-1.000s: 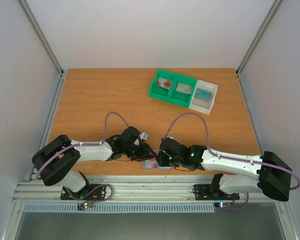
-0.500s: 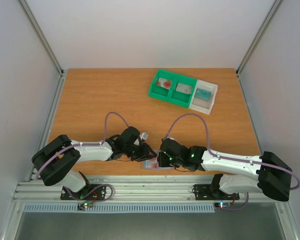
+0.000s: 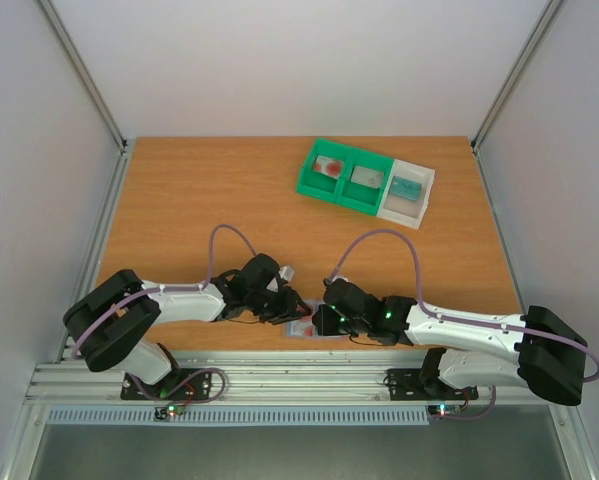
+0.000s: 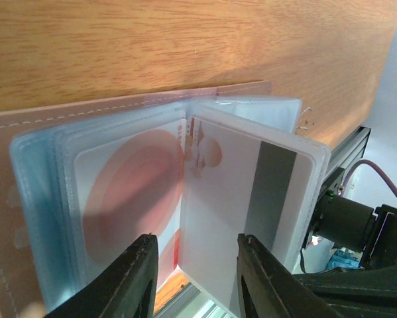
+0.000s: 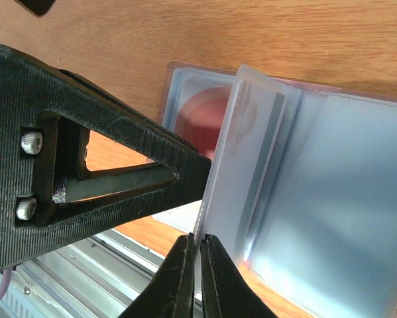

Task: Take the credit cards out of the card holder

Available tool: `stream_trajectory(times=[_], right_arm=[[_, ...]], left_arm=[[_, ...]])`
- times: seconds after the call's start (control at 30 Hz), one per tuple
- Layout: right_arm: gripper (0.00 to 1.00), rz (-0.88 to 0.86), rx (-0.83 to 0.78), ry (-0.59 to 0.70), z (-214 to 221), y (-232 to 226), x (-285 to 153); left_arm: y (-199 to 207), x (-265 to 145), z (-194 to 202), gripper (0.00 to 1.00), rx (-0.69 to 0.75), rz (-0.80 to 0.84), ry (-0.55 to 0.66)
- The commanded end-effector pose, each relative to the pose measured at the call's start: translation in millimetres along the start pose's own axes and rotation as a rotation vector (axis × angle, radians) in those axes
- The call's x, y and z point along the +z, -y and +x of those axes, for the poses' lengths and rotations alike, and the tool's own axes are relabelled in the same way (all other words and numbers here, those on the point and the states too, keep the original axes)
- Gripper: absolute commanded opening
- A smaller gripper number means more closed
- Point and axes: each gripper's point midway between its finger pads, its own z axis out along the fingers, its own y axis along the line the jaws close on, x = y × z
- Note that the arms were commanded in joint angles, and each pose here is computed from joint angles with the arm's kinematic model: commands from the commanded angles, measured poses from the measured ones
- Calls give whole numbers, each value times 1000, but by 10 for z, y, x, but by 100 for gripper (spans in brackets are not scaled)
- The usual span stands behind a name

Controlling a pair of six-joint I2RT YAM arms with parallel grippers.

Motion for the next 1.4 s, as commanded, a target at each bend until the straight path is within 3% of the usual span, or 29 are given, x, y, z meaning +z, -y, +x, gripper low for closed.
stream_trajectory(times=[0.0,0.1,0.6,0.83,1.0,1.17,1.37], right_arm=[[9,41,-5,8,9,80,-23],[13,49,-4,20,-5,101,-46],[8,86,-13,24,-18,155,-126],[22,-104,-29,-8,-11,-243,-30],[26,-150,-54,-52,-3,-424,76],[25,-107,-59,-21,-21,-291,26],[23,-57,-22,8,-23,-97,4]], left_arm=[[31,-25,-9,35,30,4,16],[46,-38,-18,36,31,3,22],[12,-35,-47,40,37,-27,30],[-105,30,-13,39,14,-46,12],[-269,-41,-10,36,-10,-129,17],[-434,-244,-63,35,-39,-191,89],[-339,-206,-68,36,-17,-146,64]])
